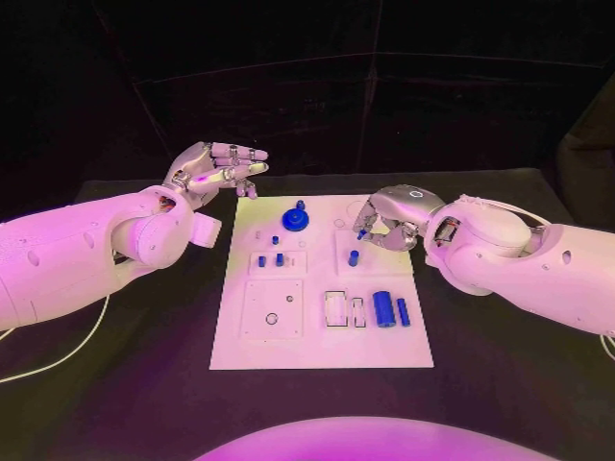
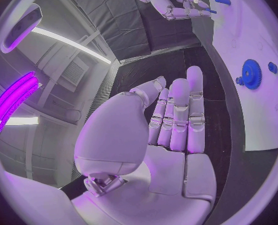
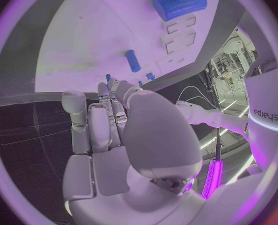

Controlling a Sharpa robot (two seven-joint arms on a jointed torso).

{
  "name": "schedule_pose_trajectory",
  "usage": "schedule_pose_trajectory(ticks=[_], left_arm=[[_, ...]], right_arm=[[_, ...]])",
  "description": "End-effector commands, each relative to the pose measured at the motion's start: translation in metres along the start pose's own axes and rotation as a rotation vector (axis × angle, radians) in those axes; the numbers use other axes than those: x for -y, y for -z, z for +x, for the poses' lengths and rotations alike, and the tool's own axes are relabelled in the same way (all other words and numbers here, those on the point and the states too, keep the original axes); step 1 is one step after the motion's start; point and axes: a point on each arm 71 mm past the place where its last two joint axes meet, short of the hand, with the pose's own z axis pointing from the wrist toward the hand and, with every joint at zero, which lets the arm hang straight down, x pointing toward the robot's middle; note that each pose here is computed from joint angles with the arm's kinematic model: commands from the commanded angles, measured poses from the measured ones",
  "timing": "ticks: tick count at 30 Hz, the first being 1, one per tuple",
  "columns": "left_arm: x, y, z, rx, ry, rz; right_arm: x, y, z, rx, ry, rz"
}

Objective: Assemble the parts on the task board

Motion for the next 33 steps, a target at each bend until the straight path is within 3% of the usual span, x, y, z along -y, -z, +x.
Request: schedule_pose_trajectory(ticks=[1, 15, 24, 33], left_arm=[[0.0026, -0.0013, 0.0024, -0.007, 0.008, 0.024], [0.0025, -0.0037, 0.0083, -0.023, 0.015, 0.024], [0.0022, -0.0051, 0.0116, -0.032, 0.019, 0.018], [0.0018, -0.0057, 0.0126, -0.033, 0.019, 0.015]], right_arm=[[-0.017, -0.001, -0.004, 0.034, -0.034, -0.041], [-0.076, -0.024, 0.007, -0.042, -0.039, -0.172], [-0.091, -0.032, 0.031, -0.128, -0.024, -0.2], [-0.1, -0.036, 0.047, -0.149, -0.014, -0.219]])
